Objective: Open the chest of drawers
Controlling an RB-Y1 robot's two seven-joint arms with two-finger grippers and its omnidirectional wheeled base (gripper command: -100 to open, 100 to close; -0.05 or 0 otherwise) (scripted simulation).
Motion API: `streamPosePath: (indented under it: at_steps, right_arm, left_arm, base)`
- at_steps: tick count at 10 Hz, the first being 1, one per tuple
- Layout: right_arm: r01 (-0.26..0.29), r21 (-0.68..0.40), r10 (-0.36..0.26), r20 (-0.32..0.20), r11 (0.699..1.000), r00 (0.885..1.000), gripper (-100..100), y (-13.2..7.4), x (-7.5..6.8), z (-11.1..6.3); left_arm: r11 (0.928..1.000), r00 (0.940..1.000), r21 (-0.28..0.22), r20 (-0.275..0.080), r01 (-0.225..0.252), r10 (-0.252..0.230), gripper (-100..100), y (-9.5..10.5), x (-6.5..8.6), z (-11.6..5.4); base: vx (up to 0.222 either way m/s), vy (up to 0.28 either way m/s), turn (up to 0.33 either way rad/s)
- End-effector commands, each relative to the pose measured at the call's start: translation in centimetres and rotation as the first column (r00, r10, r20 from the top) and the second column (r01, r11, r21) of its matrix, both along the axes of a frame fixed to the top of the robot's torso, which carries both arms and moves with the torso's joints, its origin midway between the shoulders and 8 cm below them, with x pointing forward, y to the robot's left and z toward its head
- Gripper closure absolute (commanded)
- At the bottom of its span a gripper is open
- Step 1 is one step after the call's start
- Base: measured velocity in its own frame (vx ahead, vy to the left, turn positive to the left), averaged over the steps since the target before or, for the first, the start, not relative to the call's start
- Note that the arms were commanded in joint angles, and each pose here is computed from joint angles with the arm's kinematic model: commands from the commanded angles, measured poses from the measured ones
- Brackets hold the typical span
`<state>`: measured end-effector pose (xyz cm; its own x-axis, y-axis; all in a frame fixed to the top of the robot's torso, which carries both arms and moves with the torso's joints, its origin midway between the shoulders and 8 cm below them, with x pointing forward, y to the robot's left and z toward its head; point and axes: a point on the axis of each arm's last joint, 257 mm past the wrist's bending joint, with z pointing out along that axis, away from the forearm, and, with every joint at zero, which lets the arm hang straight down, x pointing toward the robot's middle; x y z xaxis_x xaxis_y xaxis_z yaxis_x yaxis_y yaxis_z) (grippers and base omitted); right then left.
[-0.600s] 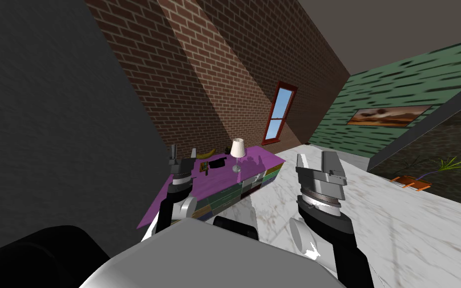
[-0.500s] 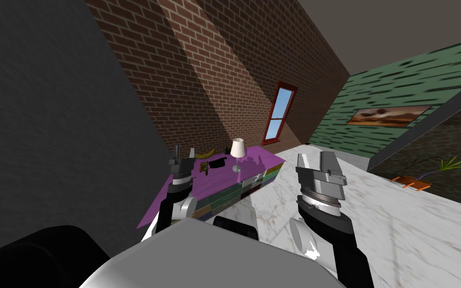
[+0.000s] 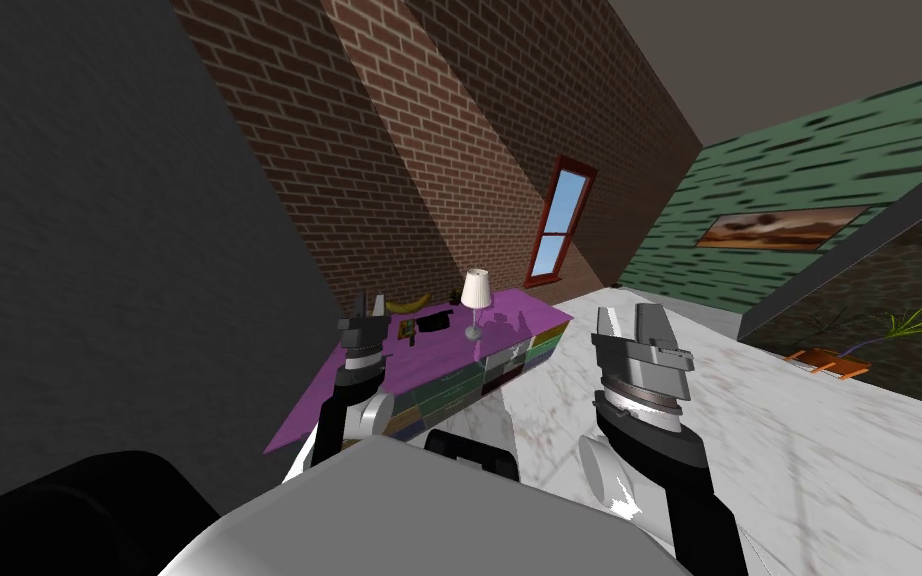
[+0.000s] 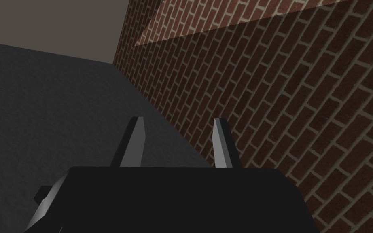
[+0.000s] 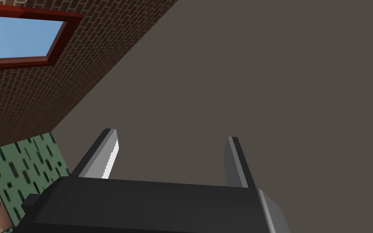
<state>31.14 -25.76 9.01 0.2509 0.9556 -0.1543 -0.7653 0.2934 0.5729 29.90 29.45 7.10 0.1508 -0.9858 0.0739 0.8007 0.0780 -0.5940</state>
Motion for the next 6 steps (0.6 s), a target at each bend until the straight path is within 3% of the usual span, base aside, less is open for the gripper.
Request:
streamPosePath:
  at_steps: [1,3,4,6]
  right_arm:
    - [0.000,0.000,0.000,0.000,1.000,1.000,0,0.0,0.0,0.0]
    - [0.000,0.000,0.000,0.000,1.000,1.000,0,0.0,0.0,0.0]
    - [0.000,0.000,0.000,0.000,1.000,1.000,0,0.0,0.0,0.0]
    - [0.000,0.000,0.000,-0.001,1.000,1.000,0,0.0,0.0,0.0]
  left_arm:
    - [1.0000,1.0000,0.000,0.000,0.000,0.000,0,0.0,0.0,0.0]
    - [1.0000,1.0000,0.000,0.000,0.000,0.000,0,0.0,0.0,0.0]
    - [0.9994,0.9997,0.028,-0.014,0.022,-0.021,-100,-0.5,0.4,-0.4]
    - [0.9968,0.9979,0.060,-0.041,0.053,-0.051,-100,-1.0,1.2,-1.5]
  base:
    - [0.000,0.000,0.000]
    - [0.000,0.000,0.000]
    - [0.023,-0.020,0.027]
    - [0.048,-0.062,0.041]
